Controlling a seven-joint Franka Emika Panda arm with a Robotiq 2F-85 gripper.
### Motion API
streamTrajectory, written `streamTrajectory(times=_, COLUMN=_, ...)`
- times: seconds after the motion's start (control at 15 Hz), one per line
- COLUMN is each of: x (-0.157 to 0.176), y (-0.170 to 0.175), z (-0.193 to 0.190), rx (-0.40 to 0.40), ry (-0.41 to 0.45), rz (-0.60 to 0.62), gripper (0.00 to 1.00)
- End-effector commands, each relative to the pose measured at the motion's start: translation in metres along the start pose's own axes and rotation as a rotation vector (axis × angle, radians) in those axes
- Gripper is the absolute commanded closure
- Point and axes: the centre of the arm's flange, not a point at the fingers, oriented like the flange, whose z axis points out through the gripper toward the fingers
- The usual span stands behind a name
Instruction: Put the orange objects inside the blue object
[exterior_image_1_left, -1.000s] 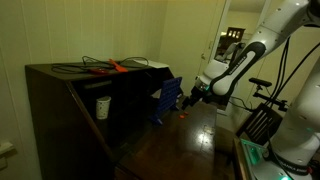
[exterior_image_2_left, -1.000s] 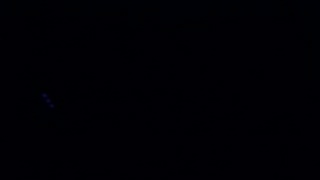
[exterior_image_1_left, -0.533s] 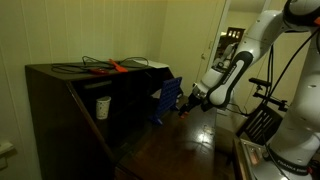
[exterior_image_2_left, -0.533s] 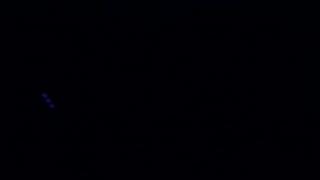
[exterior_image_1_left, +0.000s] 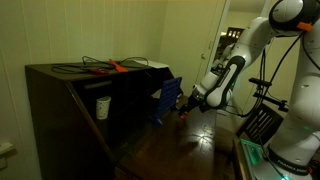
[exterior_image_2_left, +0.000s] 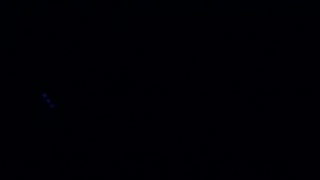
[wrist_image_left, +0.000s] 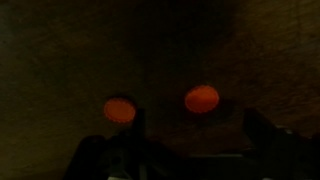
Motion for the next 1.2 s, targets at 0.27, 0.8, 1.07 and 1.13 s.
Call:
streamTrajectory(times=0.27, x=0.009, y=0.005, z=0.016, rx=0.034, ry=-0.023, rz=-0.004, gripper=0.10)
streamTrajectory(times=0.8, x=0.014, y=-0.001, z=0.020, rx=0.058, ry=-0.042, rz=-0.008, gripper=0.58)
streamTrajectory(times=1.07, x=0.018, y=0.001, z=0.020, rx=0.058, ry=-0.045, rz=-0.003, gripper=0.88)
streamTrajectory(times=1.13, x=0.019, y=0.001, z=0.020, rx=0.057, ry=-0.048, rz=-0.004, gripper=0.94)
